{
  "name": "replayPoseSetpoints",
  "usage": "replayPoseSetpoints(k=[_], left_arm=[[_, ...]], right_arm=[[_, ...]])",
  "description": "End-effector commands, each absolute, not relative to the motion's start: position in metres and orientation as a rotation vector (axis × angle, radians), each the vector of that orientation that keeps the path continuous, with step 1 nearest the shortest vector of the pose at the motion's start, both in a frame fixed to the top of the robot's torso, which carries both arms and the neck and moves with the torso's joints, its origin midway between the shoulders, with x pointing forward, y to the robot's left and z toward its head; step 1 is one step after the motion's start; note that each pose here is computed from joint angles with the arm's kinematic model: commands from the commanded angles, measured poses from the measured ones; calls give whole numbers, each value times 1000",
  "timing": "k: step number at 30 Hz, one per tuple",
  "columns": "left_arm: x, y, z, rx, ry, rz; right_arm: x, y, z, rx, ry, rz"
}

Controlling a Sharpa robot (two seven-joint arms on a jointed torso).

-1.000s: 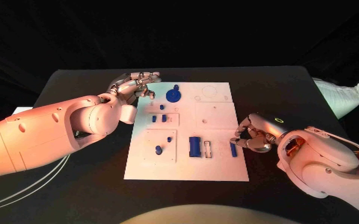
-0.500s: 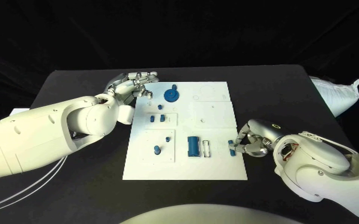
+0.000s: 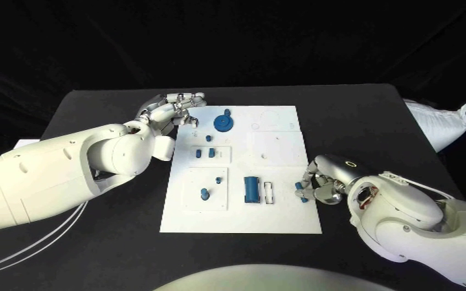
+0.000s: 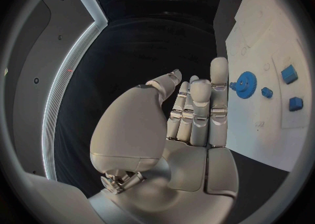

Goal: Assemble the parts on the task board

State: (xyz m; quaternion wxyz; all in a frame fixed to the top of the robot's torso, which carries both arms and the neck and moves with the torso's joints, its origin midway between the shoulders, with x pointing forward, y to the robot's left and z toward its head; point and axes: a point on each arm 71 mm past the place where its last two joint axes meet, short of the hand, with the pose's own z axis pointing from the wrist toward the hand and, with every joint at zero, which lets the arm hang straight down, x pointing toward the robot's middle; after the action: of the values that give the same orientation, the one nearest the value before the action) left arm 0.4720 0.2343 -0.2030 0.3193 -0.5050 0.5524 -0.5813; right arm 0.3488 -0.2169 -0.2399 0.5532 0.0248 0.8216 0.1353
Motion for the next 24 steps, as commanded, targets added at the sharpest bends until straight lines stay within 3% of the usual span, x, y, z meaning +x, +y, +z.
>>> replayPoseSetpoints(k=[1,12,24], left_arm=[[471,232,-202,-1314,1459,-1550],[471,233,-203,-1315,1459,-1548],[471,233,-203,-1315,1460,-1549]], right_arm=[[346,-216,-250,-79,1967,226],[343,-208,-255,-227,1957,159],[344,-206,-250,-89,1904,247]])
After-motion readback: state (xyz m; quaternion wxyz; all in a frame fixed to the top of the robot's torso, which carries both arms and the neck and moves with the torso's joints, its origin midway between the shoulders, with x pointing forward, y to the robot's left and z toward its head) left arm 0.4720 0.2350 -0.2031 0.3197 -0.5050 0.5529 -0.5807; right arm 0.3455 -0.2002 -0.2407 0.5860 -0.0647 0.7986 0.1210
